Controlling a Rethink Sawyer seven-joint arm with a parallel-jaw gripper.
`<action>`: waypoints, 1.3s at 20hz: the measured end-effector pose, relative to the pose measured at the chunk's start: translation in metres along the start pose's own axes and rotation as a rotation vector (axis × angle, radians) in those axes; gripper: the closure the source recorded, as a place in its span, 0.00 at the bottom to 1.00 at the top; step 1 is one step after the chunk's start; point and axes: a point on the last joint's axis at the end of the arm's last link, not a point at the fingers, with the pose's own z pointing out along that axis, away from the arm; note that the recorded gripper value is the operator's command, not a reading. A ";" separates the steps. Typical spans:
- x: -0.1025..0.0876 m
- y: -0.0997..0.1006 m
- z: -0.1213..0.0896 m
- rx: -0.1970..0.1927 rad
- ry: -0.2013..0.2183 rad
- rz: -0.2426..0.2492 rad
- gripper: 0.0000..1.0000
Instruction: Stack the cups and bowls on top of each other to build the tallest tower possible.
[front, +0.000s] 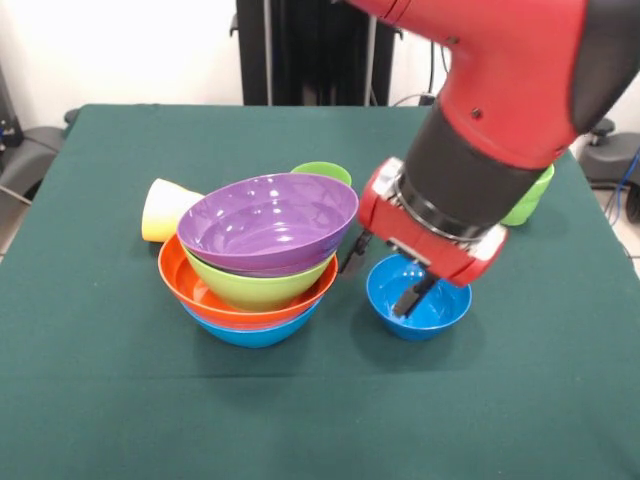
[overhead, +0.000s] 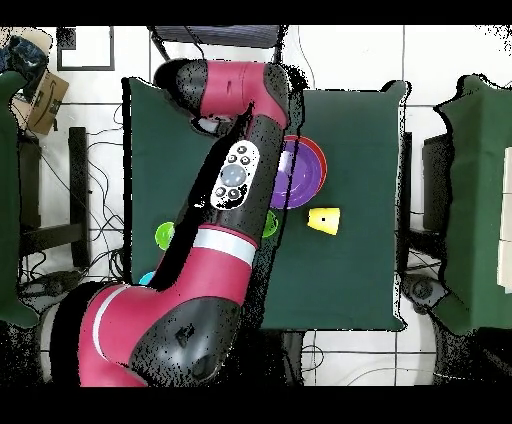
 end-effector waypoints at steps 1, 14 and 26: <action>0.000 -0.001 0.003 0.000 -0.003 0.001 0.00; 0.036 -0.002 0.066 0.034 0.008 -0.005 0.00; 0.066 0.018 0.077 0.037 0.040 -0.028 0.00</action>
